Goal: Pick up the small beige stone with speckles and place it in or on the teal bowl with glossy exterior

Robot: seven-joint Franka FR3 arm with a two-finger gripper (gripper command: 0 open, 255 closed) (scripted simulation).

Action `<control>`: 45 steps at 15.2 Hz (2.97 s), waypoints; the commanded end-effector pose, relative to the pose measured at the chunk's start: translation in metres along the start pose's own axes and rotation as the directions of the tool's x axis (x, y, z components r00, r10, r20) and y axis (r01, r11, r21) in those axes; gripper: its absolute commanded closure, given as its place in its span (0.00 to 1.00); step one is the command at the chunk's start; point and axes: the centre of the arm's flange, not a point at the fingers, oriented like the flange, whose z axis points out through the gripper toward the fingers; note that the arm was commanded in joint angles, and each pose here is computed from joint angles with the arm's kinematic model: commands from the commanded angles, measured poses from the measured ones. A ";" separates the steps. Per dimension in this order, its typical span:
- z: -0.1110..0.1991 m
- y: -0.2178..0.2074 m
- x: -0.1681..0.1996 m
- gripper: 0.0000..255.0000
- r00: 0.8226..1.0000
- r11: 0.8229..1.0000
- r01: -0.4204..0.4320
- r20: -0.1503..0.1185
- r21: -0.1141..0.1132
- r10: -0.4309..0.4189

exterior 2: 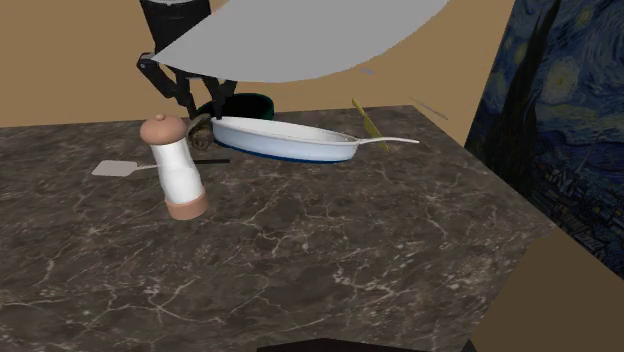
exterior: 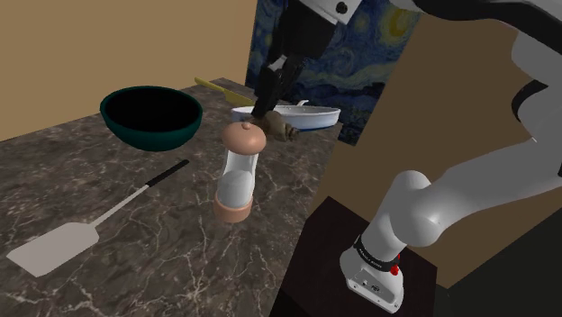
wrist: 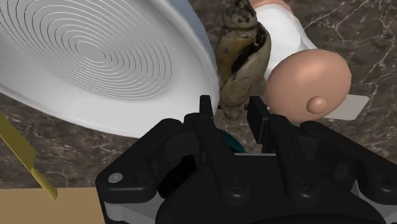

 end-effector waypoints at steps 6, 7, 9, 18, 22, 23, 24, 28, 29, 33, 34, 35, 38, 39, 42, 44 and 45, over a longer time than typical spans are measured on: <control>-0.007 0.002 0.043 1.00 1.000 1.000 0.000 0.000 0.000 0.000; -0.004 0.003 0.056 1.00 1.000 1.000 0.000 0.000 0.000 0.000; 0.001 0.005 0.082 1.00 1.000 1.000 0.000 0.000 0.000 0.000; 0.024 0.013 0.198 1.00 1.000 1.000 0.000 0.000 0.000 0.000; 0.035 0.016 0.250 1.00 1.000 1.000 0.000 0.000 0.000 0.000; 0.038 0.017 0.268 1.00 1.000 1.000 0.000 0.000 0.000 0.000; 0.043 0.017 0.266 1.00 1.000 1.000 0.000 0.000 0.000 0.000; 0.064 0.018 0.261 1.00 1.000 1.000 0.000 0.000 0.000 0.000; 0.069 0.018 0.260 1.00 1.000 1.000 0.000 0.000 0.000 0.000; 0.089 0.019 0.254 1.00 1.000 1.000 0.000 0.000 0.000 0.000; 0.094 0.019 0.253 1.00 1.000 1.000 0.000 0.000 0.000 0.000; 0.099 0.019 0.251 1.00 1.000 1.000 0.000 0.000 0.000 0.000; 0.115 0.020 0.247 1.00 1.000 1.000 0.000 0.000 0.000 0.000; 0.120 0.020 0.246 1.00 1.000 1.000 0.000 0.000 0.000 0.000; 0.122 0.020 0.245 1.00 1.000 1.000 0.000 0.000 0.000 0.000; 0.122 0.020 0.245 1.00 1.000 1.000 0.000 0.000 0.000 0.000; 0.122 0.020 0.245 1.00 1.000 1.000 0.000 0.000 0.000 0.000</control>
